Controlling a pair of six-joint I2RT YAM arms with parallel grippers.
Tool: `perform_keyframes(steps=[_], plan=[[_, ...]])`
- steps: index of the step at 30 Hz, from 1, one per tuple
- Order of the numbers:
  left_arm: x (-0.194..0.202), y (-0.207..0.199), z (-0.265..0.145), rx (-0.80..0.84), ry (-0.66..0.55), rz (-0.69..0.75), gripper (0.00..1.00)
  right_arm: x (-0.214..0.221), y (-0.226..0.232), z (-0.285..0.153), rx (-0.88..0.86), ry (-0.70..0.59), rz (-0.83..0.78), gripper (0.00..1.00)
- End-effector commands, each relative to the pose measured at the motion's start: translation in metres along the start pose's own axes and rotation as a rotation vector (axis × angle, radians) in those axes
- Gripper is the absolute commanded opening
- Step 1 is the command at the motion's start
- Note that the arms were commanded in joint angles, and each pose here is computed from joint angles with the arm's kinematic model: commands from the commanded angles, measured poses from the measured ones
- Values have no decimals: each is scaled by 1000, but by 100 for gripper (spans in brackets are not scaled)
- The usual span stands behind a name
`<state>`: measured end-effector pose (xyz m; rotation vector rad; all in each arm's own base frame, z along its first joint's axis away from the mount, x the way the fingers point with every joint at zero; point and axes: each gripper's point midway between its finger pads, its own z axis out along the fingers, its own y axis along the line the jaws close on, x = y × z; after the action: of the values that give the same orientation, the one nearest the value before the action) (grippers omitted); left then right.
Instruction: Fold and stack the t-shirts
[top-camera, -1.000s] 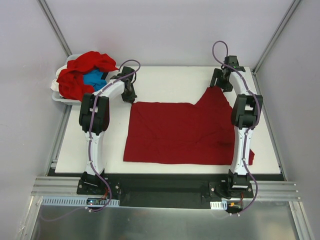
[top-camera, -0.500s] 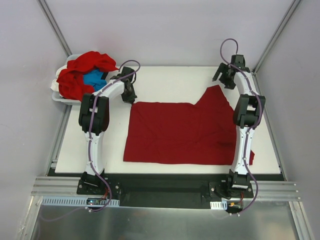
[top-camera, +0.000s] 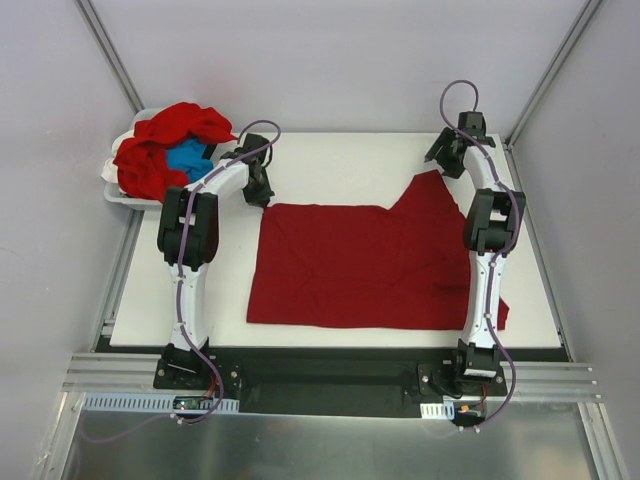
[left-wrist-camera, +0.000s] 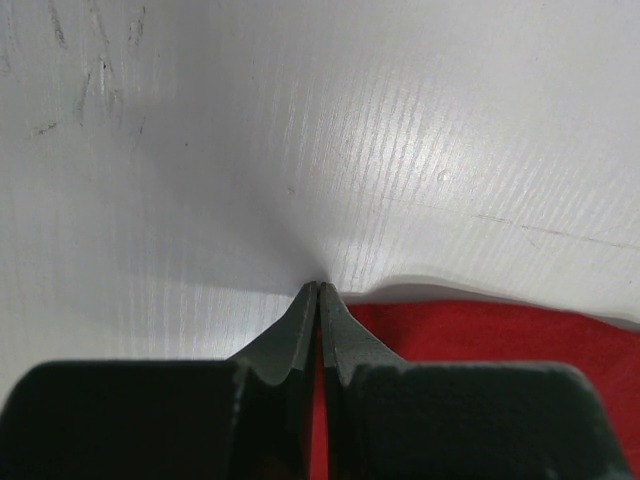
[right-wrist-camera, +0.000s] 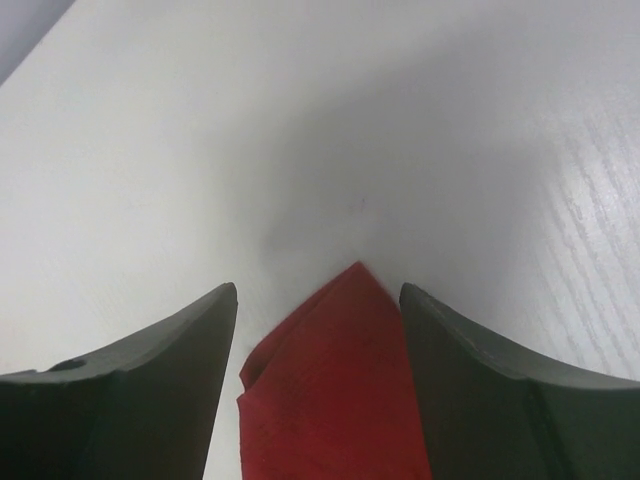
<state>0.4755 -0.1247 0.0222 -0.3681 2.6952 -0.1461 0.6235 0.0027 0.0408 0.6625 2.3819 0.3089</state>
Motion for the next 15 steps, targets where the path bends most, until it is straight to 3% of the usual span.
perform_keyframes(steps=[1,4,9,15], plan=[[4,-2,-17,15,21,-8,0,25,-6,4,71,70,3,69],[4,-2,-17,18,23,-7,0,23,-19,-2,153,56,6,64],[4,-3,-18,22,22,-4,0,36,-7,4,111,108,2,51],[1,-2,-19,17,14,8,0,42,-10,7,119,128,29,23]])
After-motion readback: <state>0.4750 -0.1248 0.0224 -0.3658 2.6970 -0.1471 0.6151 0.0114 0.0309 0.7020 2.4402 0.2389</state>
